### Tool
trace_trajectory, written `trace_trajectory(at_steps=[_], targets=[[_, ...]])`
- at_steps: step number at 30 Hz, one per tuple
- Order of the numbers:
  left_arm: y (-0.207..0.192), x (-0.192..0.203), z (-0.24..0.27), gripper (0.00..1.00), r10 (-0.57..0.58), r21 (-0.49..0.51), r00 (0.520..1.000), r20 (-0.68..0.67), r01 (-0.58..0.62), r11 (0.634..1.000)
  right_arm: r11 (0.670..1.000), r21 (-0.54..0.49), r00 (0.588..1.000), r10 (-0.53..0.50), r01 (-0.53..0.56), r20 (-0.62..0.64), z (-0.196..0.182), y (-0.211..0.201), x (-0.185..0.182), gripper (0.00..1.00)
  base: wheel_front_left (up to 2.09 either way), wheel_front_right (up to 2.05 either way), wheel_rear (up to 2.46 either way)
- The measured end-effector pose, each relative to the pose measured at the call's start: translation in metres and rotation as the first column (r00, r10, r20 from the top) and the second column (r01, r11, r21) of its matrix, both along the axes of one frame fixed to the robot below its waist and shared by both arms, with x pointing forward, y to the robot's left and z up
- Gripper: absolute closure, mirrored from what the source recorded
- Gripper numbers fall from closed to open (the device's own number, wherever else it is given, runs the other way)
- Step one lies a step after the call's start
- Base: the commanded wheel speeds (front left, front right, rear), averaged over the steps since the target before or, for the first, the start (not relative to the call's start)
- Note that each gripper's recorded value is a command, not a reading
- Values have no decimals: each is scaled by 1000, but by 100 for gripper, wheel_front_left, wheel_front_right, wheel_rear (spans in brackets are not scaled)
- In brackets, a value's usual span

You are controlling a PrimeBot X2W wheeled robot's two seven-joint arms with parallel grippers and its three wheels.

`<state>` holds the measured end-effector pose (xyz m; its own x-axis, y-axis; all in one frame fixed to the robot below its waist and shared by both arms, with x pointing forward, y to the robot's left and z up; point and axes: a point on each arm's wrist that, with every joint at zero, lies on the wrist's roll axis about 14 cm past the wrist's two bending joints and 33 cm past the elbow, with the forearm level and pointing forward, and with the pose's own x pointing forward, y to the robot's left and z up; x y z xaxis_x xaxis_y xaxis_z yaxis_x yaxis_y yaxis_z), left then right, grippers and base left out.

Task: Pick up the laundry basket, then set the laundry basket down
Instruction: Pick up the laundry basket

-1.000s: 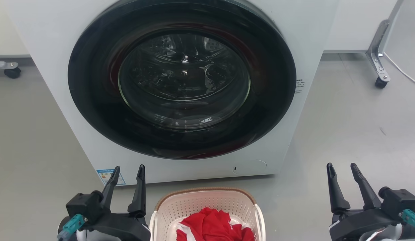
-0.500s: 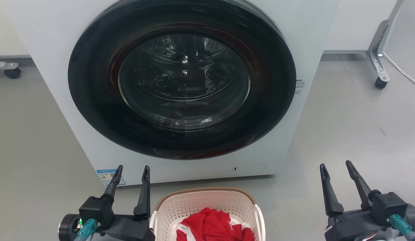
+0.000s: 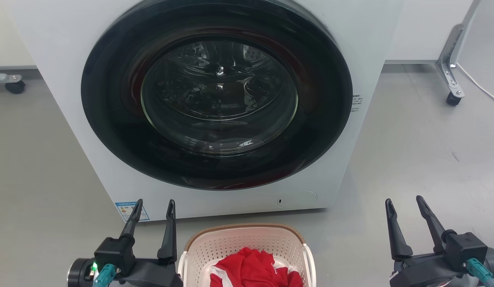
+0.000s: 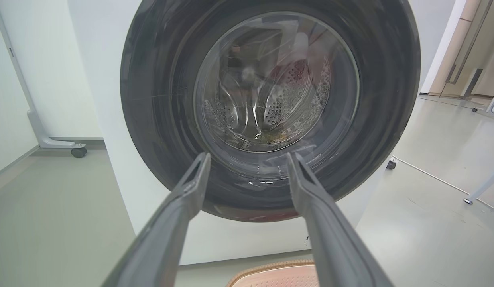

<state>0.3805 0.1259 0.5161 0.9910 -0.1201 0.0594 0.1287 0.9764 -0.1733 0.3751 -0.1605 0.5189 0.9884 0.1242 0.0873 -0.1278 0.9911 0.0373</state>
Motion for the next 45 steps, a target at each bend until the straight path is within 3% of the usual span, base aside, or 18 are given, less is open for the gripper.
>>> trace_trajectory(at_steps=[45], targets=[[-2,6,-23,0,9,-13,997,-77,-10,1000,1000,10,998,17,-16,-53,-18,5,10,0,0,0,0]])
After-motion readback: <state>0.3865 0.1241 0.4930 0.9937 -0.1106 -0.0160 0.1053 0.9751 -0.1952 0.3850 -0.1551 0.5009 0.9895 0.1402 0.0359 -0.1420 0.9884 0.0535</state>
